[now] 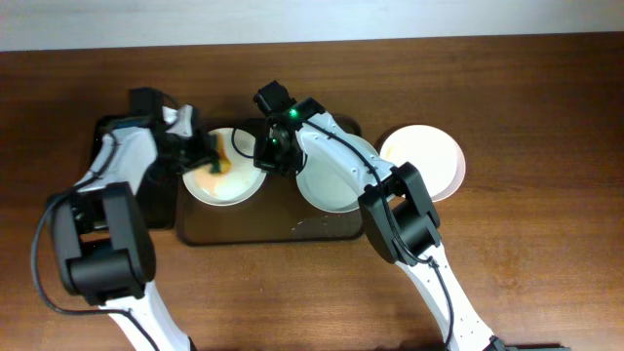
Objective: Clean dirty plates on tray and stack at the side
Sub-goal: 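Lift the white plate with the right gripper and stack it on the right plate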
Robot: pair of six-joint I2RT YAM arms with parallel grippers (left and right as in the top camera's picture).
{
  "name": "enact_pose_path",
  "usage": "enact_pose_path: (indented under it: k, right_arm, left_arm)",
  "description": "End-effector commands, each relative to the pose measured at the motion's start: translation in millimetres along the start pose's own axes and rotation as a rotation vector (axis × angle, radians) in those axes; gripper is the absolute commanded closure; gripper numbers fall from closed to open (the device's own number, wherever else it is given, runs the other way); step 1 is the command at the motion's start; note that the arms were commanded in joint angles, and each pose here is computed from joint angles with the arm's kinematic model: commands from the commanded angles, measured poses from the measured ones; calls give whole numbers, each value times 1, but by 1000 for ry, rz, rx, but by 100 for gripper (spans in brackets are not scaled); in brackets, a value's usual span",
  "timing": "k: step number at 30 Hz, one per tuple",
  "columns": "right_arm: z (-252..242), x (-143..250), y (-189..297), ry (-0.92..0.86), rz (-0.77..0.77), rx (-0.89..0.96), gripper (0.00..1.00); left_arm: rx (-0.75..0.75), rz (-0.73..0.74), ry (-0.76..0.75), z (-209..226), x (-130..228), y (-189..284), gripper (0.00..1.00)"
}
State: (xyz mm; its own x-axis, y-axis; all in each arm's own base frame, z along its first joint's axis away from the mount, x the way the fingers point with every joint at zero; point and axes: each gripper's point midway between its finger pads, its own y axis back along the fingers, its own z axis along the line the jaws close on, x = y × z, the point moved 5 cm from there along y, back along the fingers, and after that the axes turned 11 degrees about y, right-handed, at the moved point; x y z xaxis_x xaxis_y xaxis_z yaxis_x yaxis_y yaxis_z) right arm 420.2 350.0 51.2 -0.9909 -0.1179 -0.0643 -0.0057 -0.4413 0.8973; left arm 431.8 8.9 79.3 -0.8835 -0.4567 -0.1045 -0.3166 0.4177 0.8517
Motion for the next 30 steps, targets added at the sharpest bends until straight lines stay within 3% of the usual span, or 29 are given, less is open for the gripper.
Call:
enact_pose_path:
  k: [1, 3, 7, 12, 16, 18, 30]
  right_arm:
    - [-19, 1, -7, 12, 30, 29, 96]
    - [-15, -1, 4, 80, 47, -34, 96]
    - [-5, -4, 48, 210, -17, 7, 96]
    - [-3, 0, 124, 263, -158, 261, 96]
    - [-9, 1, 184, 271, -301, 467, 96]
    - [-9, 3, 221, 283, -429, 668, 96]
    - [78, 54, 262, 463, -859, 1282, 96]
  left_arm:
    - [-16, -77, 172, 22, -24, 13, 99]
    - [31, -48, 191, 16, -25, 23, 99]
    - [142, -49, 142, -19, -43, 54, 99]
    - [208, -88, 59, -40, -59, 83, 99]
    - [230, -110, 64, -32, -65, 90, 99]
    - [216, -99, 41, -32, -62, 88, 99]
    - [184, -82, 48, -27, -57, 86, 99]
